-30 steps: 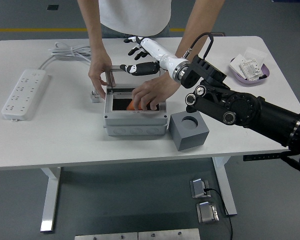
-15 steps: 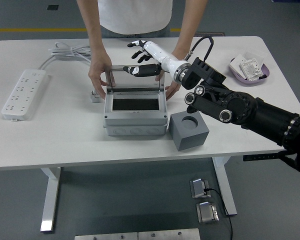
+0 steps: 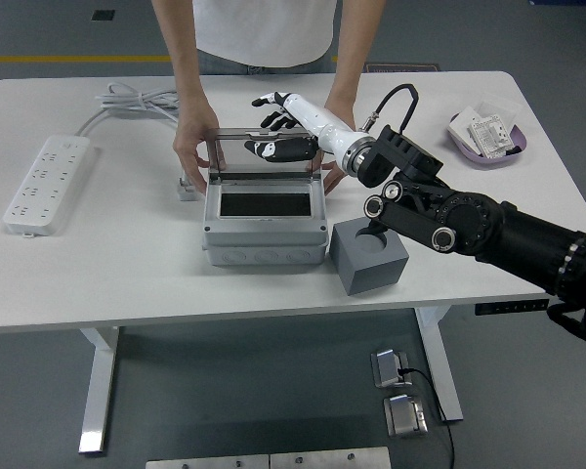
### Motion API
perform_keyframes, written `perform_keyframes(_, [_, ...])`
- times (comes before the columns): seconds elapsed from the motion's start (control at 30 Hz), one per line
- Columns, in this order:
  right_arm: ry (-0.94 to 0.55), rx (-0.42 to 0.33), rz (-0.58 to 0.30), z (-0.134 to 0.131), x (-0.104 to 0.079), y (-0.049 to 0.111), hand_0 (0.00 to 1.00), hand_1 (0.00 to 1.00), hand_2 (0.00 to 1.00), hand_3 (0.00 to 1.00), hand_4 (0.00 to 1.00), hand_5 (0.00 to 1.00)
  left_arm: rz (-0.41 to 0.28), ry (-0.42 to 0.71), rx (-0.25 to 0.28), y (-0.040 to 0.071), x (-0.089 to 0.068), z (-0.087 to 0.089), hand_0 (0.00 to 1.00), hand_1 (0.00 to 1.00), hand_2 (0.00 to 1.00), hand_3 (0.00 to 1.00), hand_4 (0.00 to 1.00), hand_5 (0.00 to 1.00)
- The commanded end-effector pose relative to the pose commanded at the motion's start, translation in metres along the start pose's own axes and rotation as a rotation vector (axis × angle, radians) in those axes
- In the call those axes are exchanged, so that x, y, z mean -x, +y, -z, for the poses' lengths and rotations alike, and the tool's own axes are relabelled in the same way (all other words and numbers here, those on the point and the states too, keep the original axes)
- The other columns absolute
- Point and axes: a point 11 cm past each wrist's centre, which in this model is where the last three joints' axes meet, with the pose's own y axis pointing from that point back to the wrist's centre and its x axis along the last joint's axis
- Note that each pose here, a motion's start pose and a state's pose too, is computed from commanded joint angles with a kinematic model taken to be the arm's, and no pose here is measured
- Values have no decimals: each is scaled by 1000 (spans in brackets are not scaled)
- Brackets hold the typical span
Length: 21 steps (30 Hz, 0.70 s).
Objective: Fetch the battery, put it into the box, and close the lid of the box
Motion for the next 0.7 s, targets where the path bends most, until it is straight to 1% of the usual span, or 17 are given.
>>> perform_keyframes(0.5, [83, 1, 32, -3, 12, 7, 775, 644, 690, 860, 741, 428, -9, 0, 5, -1, 1, 3, 646, 676, 564, 540, 417, 2])
perform_keyframes(0.53, [87, 1, 34, -3, 13, 7, 749, 641, 692, 857, 737, 428, -10, 0, 6, -1, 1, 3, 645, 673, 564, 540, 409, 2])
perform_keyframes(0.7, [118, -7, 48, 0, 16, 8, 749, 641, 692, 857, 737, 428, -14, 0, 4, -1, 2, 6, 645, 673, 564, 540, 409, 2])
